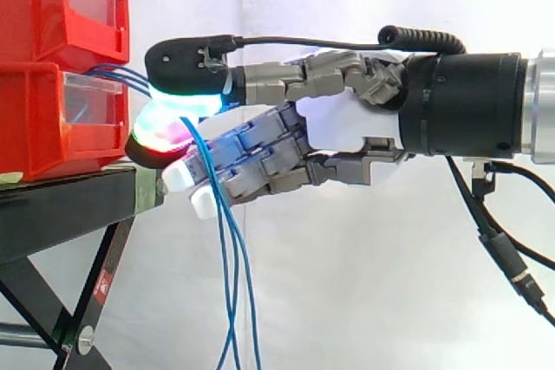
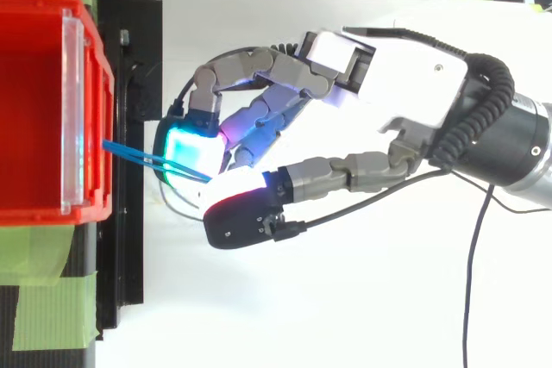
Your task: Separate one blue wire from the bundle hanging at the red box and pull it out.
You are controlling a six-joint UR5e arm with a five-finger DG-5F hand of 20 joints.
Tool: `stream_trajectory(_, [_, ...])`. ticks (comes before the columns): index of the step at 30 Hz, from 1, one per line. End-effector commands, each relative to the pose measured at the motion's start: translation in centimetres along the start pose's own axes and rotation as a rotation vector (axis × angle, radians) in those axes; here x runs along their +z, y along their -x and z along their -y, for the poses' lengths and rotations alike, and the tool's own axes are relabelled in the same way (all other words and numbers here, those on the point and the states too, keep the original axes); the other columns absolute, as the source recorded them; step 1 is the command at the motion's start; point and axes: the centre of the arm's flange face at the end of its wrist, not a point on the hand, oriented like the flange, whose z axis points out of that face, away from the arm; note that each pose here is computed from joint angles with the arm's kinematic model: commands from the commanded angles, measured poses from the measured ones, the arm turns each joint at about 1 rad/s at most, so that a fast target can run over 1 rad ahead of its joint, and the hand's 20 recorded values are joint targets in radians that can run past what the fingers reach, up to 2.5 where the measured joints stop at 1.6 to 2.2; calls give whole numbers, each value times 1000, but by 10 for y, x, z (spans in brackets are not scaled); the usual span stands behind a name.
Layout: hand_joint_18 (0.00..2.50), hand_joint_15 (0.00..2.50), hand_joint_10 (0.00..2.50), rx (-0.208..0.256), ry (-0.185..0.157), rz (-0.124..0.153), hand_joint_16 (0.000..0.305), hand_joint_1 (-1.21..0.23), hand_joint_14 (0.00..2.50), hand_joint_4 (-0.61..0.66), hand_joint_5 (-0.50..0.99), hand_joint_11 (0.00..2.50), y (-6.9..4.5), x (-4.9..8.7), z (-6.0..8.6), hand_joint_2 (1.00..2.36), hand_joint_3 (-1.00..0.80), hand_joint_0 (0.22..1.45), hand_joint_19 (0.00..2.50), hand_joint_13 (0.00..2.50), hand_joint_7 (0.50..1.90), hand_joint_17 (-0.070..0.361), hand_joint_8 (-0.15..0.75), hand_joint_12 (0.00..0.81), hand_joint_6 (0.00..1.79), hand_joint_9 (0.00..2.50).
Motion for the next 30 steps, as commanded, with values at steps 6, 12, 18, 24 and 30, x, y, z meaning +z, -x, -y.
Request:
stream_trajectory(6, [427, 450, 12, 47, -24, -27, 27, -753, 17, 196, -173, 430, -2, -3, 3, 1024, -204, 690, 15, 1522, 1129, 61, 391, 414, 735, 843])
stream_trajectory(12, [452, 570, 14, 48, -25, -43, 26, -749, 20, 190, -173, 438, -2, -3, 3, 1024, -207, 693, 10, 1633, 1132, 59, 407, 394, 733, 871])
stream_trajectory(18, [450, 751, 12, 89, -22, -53, 26, -746, 24, 192, -174, 429, -4, -4, 2, 1024, -209, 695, 19, 1703, 1133, 59, 403, 396, 733, 863])
stream_trajectory(24, [448, 890, 14, 107, -27, -52, 27, -743, 25, 194, -176, 445, -3, -4, 2, 1024, -213, 696, 62, 1716, 1132, 61, 396, 397, 735, 855])
stream_trajectory(30, [490, 975, 13, 117, -31, -62, 41, -736, 25, 186, -180, 466, -4, -5, 2, 1023, -216, 696, 245, 1359, 1128, 91, 359, 410, 743, 772])
